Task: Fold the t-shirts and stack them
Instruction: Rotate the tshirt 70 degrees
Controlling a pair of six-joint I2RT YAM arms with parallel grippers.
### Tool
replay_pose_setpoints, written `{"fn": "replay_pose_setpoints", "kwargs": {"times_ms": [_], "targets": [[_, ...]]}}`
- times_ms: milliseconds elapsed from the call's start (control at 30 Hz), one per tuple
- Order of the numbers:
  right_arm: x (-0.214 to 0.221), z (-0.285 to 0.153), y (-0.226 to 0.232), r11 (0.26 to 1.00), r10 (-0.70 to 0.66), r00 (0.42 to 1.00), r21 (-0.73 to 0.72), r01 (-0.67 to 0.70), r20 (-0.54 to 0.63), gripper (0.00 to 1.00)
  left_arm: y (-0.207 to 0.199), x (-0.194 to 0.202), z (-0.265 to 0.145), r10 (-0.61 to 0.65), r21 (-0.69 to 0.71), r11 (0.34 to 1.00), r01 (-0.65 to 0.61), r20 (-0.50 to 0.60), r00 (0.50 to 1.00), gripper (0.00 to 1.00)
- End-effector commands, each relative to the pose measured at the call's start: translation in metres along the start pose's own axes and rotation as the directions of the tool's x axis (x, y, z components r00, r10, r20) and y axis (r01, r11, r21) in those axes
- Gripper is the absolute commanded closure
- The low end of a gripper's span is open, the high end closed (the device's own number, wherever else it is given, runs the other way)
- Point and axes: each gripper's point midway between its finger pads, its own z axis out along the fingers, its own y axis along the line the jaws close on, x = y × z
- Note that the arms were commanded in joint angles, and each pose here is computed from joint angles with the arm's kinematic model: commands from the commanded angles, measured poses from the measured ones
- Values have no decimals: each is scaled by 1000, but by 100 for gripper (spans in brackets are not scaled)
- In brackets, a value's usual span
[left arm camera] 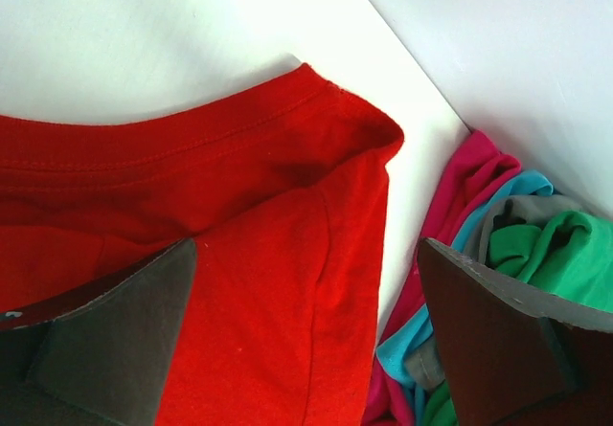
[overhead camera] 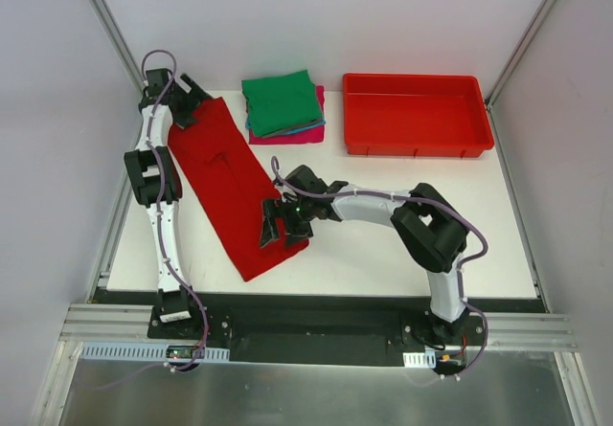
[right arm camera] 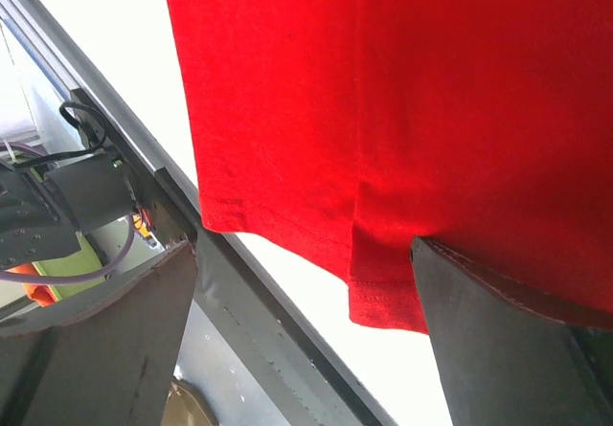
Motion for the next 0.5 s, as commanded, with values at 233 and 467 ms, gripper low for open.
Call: {"fn": "replay_pose_setpoints", "kwargs": {"times_ms": [233, 467], "targets": [[-13, -104, 41, 948, -315, 938, 94, 304, 142, 4, -130, 0, -132, 249, 198, 946, -258, 71, 966, 1], [-6, -165, 8, 959, -256, 880, 216, 182, 399, 4, -148, 83, -226, 421, 109, 898, -427, 76, 904, 1]]}}
